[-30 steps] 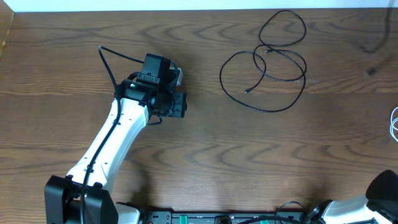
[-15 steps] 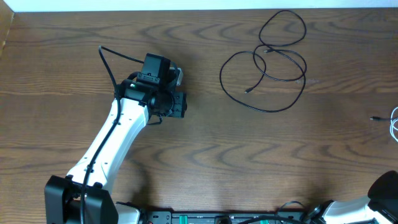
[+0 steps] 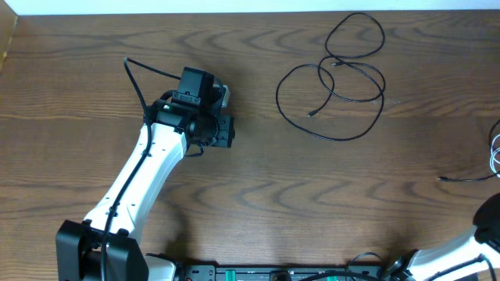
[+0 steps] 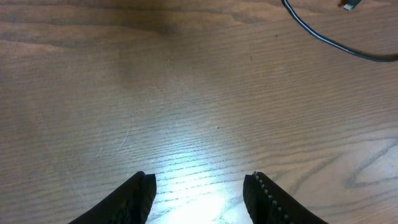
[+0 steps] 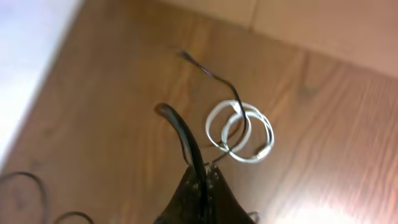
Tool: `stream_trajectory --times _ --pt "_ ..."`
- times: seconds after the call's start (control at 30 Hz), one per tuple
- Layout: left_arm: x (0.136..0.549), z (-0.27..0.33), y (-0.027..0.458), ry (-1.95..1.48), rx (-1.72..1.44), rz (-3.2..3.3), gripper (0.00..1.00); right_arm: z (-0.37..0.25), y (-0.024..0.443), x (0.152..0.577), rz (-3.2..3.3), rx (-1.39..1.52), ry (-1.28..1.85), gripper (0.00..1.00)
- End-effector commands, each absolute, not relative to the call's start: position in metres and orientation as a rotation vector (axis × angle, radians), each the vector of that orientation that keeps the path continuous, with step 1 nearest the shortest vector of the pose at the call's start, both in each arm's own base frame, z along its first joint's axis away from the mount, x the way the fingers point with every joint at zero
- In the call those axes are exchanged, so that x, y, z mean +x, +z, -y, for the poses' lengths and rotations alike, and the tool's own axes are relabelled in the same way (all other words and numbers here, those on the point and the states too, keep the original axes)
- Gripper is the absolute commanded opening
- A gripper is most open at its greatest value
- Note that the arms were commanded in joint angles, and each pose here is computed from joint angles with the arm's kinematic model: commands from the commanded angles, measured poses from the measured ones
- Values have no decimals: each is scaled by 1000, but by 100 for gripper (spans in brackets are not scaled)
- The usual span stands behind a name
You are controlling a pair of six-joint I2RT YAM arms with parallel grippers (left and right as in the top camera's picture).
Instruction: Untangle cables
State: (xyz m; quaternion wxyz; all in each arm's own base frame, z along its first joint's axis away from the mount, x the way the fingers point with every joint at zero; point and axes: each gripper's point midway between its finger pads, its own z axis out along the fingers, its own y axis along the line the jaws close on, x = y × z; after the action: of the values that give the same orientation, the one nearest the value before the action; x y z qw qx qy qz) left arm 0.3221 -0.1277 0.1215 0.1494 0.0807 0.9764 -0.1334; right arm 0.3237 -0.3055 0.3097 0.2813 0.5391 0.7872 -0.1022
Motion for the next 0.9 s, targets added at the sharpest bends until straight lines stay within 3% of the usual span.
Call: stream_trajectory --times 0.0,0.87 --pt "321 125 126 -373 214 -2797 51 316 284 322 -2157 1512 -313 1" --pt "317 123 124 -370 212 -2815 51 404 190 274 -2065 1916 -334 3"
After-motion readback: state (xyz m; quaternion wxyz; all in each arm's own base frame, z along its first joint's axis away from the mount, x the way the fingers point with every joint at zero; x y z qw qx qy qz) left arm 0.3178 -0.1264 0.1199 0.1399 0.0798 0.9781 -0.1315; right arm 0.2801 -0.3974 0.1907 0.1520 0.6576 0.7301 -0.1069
